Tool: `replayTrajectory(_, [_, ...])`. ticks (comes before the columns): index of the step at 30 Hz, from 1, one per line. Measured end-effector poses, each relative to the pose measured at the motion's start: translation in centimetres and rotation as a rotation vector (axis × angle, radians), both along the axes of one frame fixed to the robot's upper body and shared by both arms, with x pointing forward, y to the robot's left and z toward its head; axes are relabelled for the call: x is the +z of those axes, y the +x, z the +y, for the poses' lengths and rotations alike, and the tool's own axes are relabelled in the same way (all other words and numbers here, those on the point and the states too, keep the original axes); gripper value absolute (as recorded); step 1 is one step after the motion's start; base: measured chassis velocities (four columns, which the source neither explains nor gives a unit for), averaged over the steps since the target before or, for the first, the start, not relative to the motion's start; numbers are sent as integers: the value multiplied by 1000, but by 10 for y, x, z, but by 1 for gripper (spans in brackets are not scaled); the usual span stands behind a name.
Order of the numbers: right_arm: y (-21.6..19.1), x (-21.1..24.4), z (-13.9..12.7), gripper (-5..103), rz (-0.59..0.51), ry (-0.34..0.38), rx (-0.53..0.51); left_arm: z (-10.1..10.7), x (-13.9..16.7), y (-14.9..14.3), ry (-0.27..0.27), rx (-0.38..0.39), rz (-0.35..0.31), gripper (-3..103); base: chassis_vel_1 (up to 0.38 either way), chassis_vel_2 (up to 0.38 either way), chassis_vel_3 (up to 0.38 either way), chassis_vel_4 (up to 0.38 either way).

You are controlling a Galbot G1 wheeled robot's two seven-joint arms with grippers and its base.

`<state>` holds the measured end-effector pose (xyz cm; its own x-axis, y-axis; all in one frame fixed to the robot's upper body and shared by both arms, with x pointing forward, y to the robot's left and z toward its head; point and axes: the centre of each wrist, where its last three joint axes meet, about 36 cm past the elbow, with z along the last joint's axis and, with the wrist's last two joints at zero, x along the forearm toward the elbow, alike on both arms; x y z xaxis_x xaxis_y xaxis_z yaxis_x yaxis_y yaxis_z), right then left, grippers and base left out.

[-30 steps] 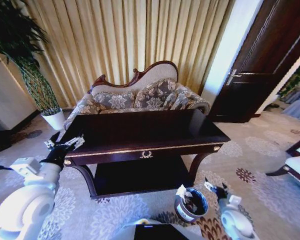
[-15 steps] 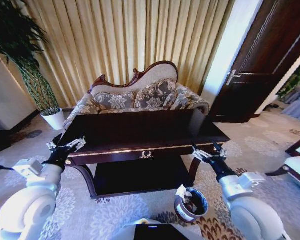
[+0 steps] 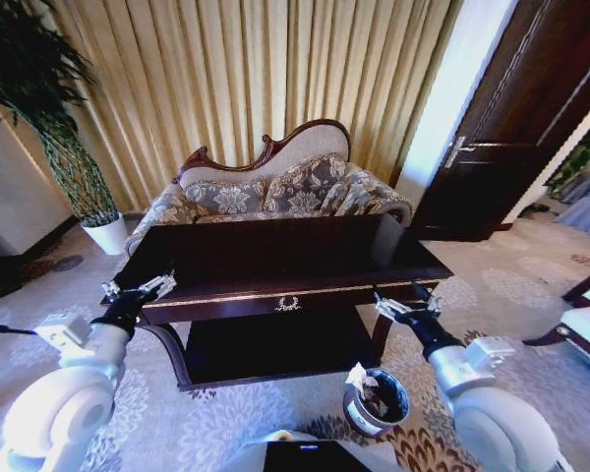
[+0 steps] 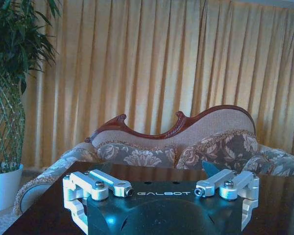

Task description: Move to the front of the table and place the trash on the table into the trash bin.

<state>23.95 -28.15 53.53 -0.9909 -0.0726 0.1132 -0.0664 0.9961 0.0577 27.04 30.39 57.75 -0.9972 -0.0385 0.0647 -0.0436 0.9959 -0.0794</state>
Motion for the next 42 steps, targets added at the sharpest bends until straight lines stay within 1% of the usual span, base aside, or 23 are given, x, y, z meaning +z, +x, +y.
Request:
replayTrajectory(24, [0,-1,-2,100,-6,1,-16,-2,-3,-1,8,8,3,100,168,-168,-166,179])
replayTrajectory(42, [0,-2,-2,100,-3,0,-19,-3,-3,-1,3,5,1,100,211,-203,-199,214])
